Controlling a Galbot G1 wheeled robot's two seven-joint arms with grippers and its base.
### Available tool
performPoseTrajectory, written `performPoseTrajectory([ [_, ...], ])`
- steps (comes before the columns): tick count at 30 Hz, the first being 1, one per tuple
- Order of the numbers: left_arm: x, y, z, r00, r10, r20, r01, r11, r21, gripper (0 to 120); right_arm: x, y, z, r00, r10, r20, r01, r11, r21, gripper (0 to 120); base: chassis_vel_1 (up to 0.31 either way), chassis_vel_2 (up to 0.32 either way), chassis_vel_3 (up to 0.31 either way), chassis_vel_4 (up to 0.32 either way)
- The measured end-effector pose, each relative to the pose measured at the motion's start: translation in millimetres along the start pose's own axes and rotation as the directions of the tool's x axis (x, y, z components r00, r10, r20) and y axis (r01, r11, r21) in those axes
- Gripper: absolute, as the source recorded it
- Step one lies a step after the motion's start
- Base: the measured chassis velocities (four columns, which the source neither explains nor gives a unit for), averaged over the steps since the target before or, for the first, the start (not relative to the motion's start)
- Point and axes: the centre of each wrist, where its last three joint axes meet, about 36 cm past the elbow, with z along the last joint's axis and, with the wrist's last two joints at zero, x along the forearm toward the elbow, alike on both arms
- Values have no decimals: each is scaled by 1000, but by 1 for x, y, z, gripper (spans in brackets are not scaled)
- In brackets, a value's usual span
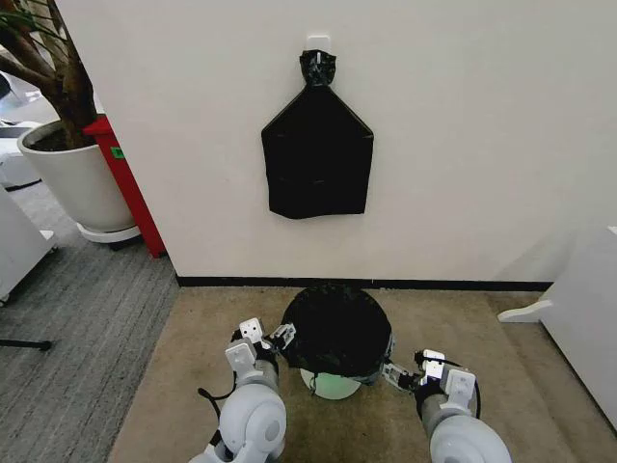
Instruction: Place the garbage bag over the trash bin.
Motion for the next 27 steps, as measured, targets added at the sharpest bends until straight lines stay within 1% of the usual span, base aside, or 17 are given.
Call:
performPoseTrajectory([
  [5,0,-1,2,1000,0,-3,0,1000,0,100,6,2,0,1000,-8,7,8,1000,2,100,0,0,0,0],
  [11,-1,-2,2,1000,-1,-3,1,1000,-1,100,3,4,10,1000,-8,-7,8,1000,8,100,0,0,0,0],
  [16,-1,-1,3,1000,-2,-1,2,1000,-3,100,-9,7,18,1000,-5,-14,6,1000,12,100,0,0,0,0],
  [21,0,-1,2,1000,-3,2,3,1000,-6,100,-32,10,25,1000,6,-23,-5,1000,14,100,0,0,0,0],
  [27,1,0,3,1000,-3,2,3,1000,-5,100,-45,13,35,1000,6,-29,-6,1000,14,100,0,0,0,0],
])
